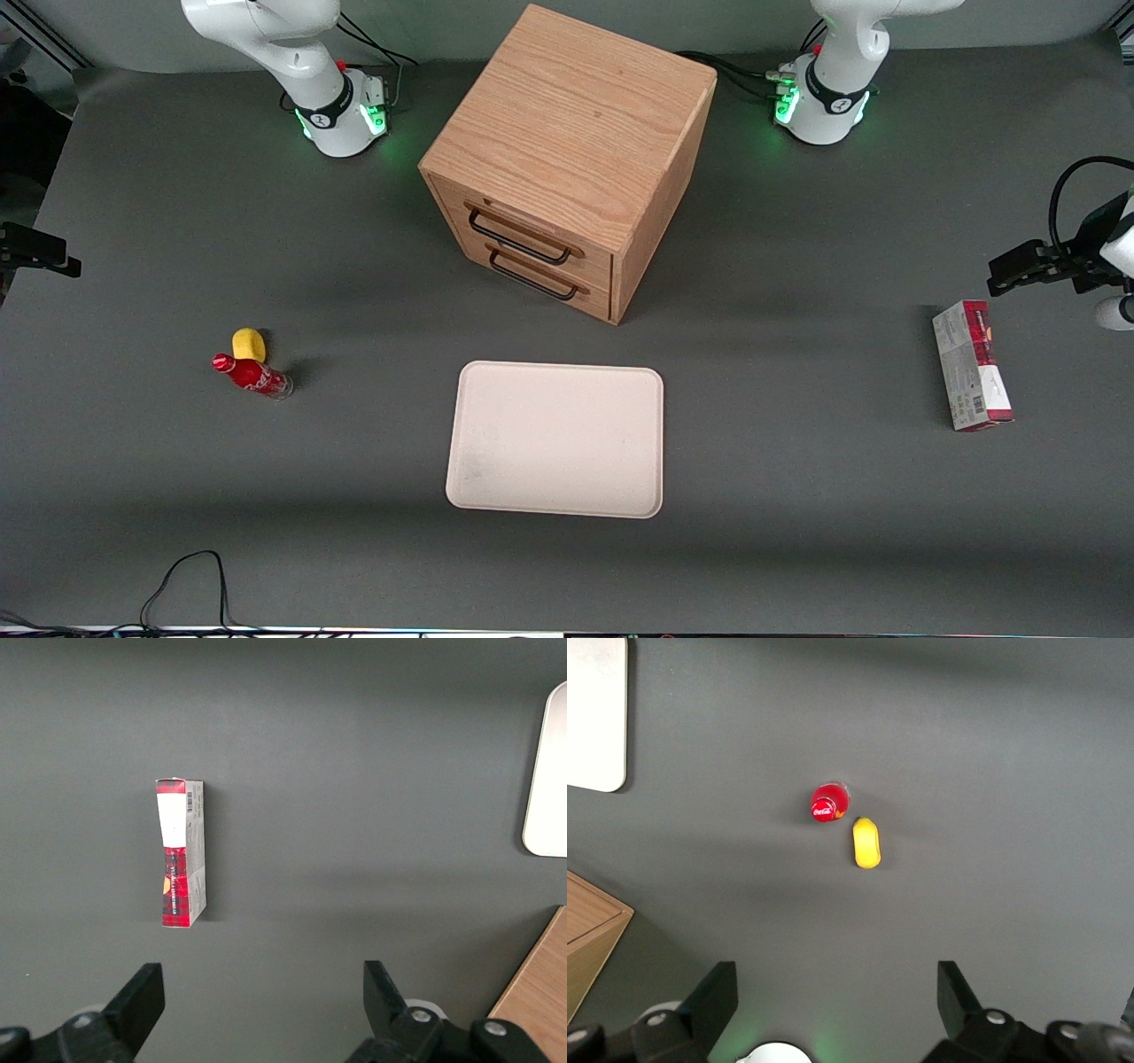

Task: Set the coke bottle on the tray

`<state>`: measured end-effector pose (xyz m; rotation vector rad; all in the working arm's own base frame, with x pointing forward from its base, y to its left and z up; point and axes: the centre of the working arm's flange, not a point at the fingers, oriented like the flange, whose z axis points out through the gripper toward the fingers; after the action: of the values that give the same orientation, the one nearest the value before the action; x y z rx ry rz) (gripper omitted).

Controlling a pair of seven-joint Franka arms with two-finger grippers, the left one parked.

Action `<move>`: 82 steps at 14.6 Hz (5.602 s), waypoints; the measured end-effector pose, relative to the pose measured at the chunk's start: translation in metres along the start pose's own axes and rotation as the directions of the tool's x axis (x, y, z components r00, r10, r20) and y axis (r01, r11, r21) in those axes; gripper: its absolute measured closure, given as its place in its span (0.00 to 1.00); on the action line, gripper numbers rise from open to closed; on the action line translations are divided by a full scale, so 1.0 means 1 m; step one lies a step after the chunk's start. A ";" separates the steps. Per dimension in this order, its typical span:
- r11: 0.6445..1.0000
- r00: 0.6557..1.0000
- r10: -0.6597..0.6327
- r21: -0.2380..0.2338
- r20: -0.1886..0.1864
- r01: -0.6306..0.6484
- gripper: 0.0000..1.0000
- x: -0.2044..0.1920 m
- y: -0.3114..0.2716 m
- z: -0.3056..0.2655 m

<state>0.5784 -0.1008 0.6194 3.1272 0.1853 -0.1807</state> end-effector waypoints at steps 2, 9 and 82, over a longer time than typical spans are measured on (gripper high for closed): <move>1.000 1.000 0.000 0.000 0.002 0.000 0.00 0.000 0.000 -0.001; 1.000 1.000 -0.007 0.002 0.014 0.007 0.00 0.005 -0.004 0.005; 0.893 0.894 0.445 0.100 -0.049 -0.439 0.69 0.198 -0.262 0.138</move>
<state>0.7267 0.1811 0.4603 3.1533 -0.5503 -0.0736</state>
